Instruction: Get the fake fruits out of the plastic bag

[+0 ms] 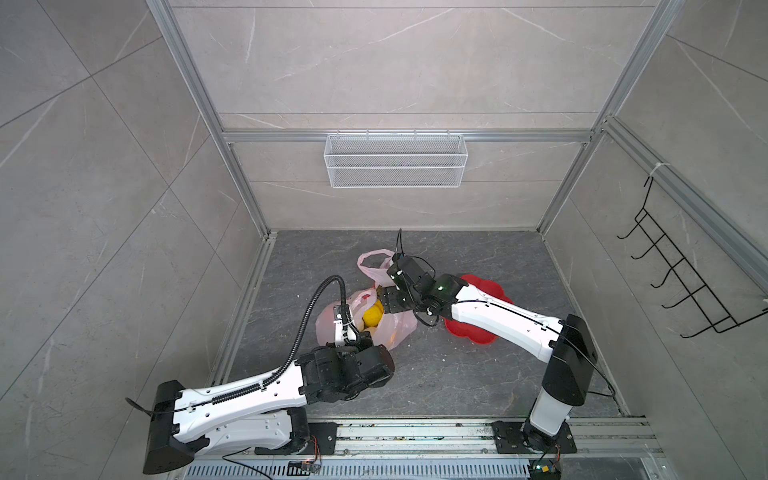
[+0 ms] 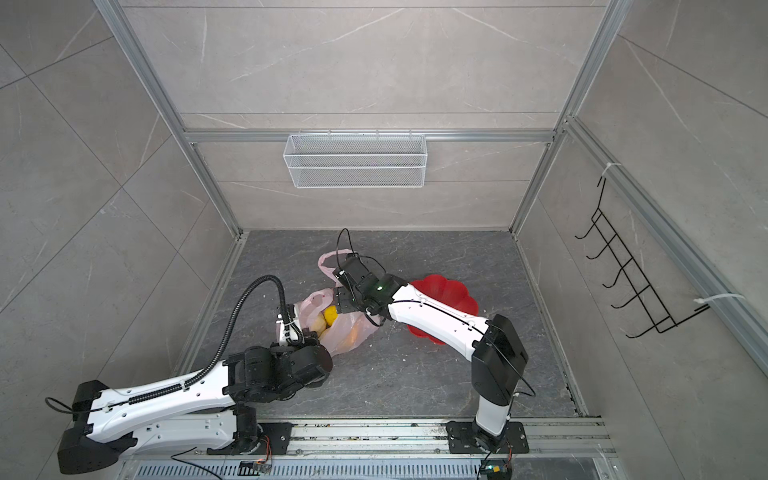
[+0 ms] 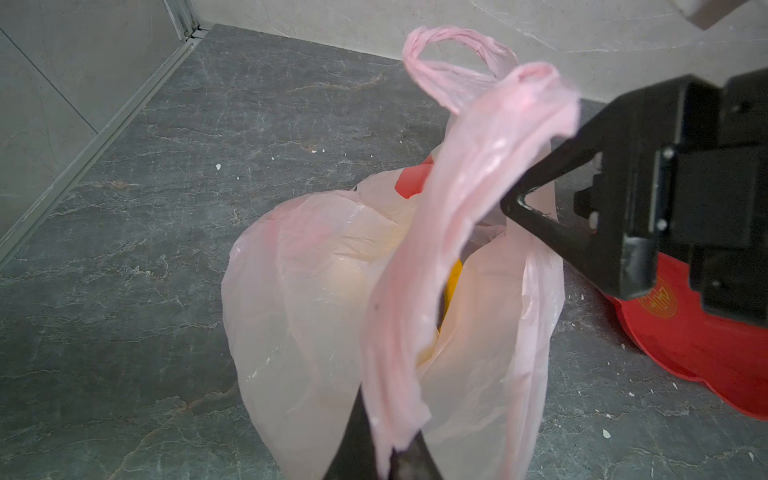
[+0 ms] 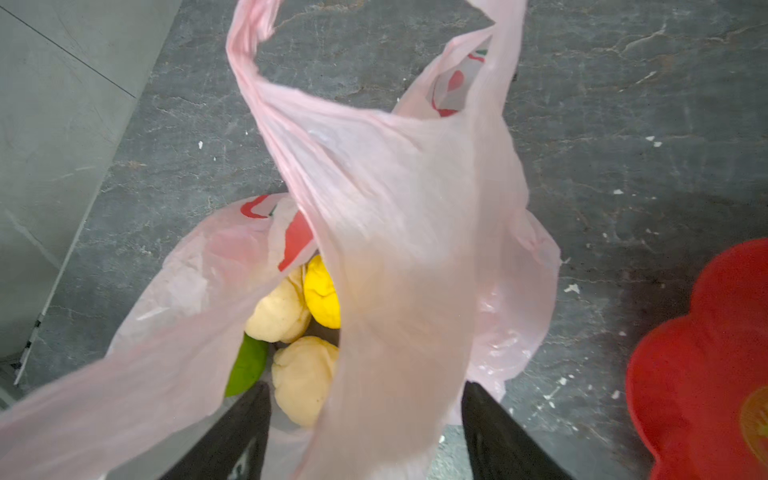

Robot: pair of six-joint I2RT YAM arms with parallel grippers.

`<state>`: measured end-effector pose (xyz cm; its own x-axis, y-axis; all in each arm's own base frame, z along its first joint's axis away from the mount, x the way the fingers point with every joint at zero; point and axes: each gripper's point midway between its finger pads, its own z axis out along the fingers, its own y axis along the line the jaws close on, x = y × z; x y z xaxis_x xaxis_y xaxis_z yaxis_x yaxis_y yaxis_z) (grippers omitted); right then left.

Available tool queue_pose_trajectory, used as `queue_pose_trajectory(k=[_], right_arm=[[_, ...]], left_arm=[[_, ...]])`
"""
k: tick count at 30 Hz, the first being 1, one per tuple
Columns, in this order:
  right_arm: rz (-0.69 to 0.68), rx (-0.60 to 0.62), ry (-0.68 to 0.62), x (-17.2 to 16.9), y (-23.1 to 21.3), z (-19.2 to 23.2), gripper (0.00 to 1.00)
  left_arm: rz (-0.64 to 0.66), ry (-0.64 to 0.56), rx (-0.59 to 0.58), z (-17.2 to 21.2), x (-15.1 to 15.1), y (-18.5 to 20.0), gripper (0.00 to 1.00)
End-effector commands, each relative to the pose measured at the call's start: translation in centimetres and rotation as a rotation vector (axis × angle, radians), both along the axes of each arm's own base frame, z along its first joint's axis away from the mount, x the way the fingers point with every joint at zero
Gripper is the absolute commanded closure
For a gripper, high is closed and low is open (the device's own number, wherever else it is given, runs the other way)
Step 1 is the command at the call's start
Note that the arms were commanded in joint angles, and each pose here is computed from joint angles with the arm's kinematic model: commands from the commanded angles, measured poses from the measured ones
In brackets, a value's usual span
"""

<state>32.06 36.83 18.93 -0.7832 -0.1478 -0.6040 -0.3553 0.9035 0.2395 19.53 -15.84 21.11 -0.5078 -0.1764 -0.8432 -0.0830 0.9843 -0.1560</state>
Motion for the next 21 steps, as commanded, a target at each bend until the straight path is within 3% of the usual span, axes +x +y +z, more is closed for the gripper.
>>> queue_pose_trajectory(k=[1, 5, 8, 11, 14, 21], right_arm=[[-0.012, -0.007, 0.049, -0.2, 1.0, -1.3, 0.25], [-0.042, -0.048, 0.075, -0.2, 0.9, -2.5, 0.29], [-0.077, -0.086, 0.086, -0.6, -0.3, -3.2, 0.44], [-0.109, -0.077, 0.08, -1.4, -1.7, -3.3, 0.66], [-0.134, -0.078, 0.068, -2.1, -3.3, -2.9, 0.78], [-0.133, -0.035, 0.125, -5.5, -5.3, -4.4, 0.84]], left_arm=[[0.042, -0.055, 0.002, 0.8, 0.2, 1.4, 0.97], [0.049, -0.068, 0.0, 1.0, 0.2, 1.8, 0.97], [0.062, -0.085, 0.002, 1.0, 0.2, 2.3, 0.96], [0.09, -0.107, 0.014, 0.5, 0.3, 3.1, 0.95], [0.119, -0.132, 0.014, 0.4, 0.2, 4.1, 0.94], [0.153, -0.122, -0.002, -1.0, -0.2, 5.4, 0.91]])
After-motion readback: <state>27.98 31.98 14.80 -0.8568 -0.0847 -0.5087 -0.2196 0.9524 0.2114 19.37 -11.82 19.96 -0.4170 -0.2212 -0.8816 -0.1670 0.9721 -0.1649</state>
